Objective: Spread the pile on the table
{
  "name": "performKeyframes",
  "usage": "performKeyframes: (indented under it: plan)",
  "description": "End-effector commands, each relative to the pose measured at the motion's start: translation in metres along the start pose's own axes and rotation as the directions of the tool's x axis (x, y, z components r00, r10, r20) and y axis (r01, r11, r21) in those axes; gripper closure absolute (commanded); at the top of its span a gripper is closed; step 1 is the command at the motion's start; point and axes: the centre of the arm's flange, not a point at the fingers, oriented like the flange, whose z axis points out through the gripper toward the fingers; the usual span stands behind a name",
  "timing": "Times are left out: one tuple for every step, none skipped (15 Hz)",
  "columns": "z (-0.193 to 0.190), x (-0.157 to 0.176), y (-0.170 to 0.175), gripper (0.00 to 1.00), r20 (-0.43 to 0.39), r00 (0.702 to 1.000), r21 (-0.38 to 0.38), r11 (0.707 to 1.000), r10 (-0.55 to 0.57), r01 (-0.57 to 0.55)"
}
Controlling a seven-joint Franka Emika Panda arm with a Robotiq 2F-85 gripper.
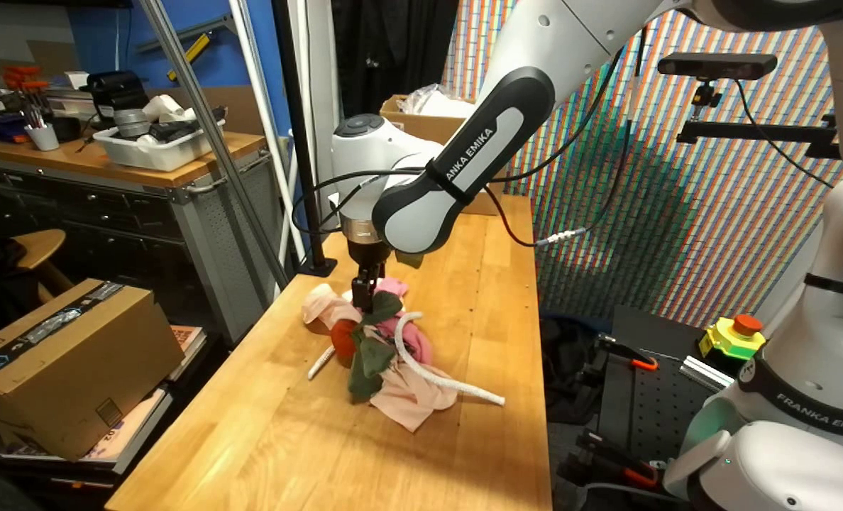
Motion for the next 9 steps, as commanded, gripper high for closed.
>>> performKeyframes:
  plan:
    - [0.002,-0.011,-0.014,0.0,-0.02,0.994,-0.004,0.994,0.111,-0.111]
    - [0.004,-0.013,-0.016,0.0,-0.017,0.991,-0.01,0.991,0.13,-0.13]
    - [0.005,-0.016,-0.017,0.0,-0.015,0.988,-0.019,0.988,0.153,-0.153]
    - [0.005,-0.019,-0.017,0.0,-0.016,0.985,-0.02,0.984,0.174,-0.175]
    - [0.005,-0.023,-0.015,0.0,-0.018,0.979,-0.027,0.979,0.202,-0.202]
    - [0.005,-0.026,-0.014,0.0,-0.022,0.975,-0.03,0.974,0.222,-0.223]
    - [0.004,-0.03,-0.013,0.0,-0.026,0.97,-0.027,0.969,0.243,-0.244]
    - [0.005,-0.033,-0.012,0.0,-0.032,0.965,-0.028,0.965,0.26,-0.261]
    - [0.007,-0.035,-0.011,0.0,-0.034,0.962,-0.029,0.962,0.27,-0.271]
